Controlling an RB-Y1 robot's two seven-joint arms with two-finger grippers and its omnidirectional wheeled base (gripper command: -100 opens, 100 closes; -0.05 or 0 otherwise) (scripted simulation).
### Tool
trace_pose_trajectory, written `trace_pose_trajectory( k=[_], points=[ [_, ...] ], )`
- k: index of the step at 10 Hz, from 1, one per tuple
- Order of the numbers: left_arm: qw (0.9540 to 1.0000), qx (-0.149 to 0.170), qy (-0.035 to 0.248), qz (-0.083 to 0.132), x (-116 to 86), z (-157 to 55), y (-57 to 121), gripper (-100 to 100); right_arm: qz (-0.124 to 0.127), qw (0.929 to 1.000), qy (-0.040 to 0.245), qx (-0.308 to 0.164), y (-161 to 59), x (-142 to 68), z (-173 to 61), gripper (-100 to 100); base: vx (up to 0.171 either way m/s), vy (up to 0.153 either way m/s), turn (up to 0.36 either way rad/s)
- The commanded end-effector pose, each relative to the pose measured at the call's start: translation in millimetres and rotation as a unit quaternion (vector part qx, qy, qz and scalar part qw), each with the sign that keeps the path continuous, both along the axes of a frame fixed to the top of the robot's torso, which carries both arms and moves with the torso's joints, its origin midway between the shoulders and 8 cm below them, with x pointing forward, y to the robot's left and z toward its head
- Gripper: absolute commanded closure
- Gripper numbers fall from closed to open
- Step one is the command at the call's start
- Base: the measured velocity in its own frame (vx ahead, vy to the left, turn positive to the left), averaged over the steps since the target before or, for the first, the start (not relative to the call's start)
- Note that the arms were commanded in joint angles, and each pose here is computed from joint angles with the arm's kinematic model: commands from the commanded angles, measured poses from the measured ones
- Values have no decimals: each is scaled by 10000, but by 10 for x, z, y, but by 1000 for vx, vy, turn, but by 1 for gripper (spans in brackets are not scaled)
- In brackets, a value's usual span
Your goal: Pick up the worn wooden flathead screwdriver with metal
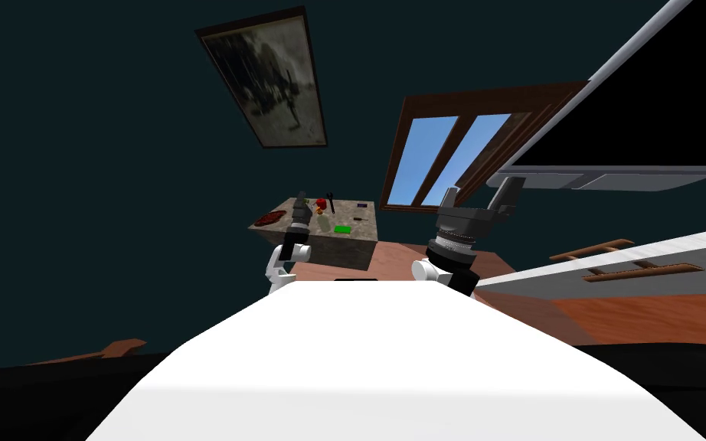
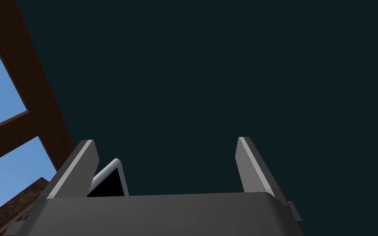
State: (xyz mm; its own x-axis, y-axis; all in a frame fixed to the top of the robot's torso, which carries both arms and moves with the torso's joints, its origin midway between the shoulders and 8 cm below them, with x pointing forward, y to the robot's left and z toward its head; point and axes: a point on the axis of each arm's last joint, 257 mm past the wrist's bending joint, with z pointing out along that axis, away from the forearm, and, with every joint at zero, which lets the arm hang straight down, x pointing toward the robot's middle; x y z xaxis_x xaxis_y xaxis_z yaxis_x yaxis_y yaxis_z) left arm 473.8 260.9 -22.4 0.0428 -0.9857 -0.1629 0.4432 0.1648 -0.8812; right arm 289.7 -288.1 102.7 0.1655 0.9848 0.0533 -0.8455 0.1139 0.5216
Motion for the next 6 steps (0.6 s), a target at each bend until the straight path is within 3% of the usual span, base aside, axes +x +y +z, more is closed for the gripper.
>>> trace_pose_trajectory(
  k=[1,2,3,4,5,6],
  points=[
    [10000,2,18,-29,104,14,-37,-100,0,10000,0,0,0,0,0,0,4,-24,13],
    [9998,6,222,-15,239,-85,-42,-100,0,10000,0,0,0,0,0,0,7,-24,26],
    [9999,6,140,-50,275,-3,-78,-100,0,10000,0,0,0,0,0,0,3,-23,14],
    [9993,7,369,-33,431,-117,-85,-100,0,10000,0,0,0,0,0,0,3,-27,18],
    [9996,9,280,-65,453,-24,-119,-100,0,10000,0,0,0,0,0,0,7,-23,13],
    [9985,9,540,-37,607,-164,-119,-100,0,10000,0,0,0,0,0,0,5,-27,16]
  ],
)
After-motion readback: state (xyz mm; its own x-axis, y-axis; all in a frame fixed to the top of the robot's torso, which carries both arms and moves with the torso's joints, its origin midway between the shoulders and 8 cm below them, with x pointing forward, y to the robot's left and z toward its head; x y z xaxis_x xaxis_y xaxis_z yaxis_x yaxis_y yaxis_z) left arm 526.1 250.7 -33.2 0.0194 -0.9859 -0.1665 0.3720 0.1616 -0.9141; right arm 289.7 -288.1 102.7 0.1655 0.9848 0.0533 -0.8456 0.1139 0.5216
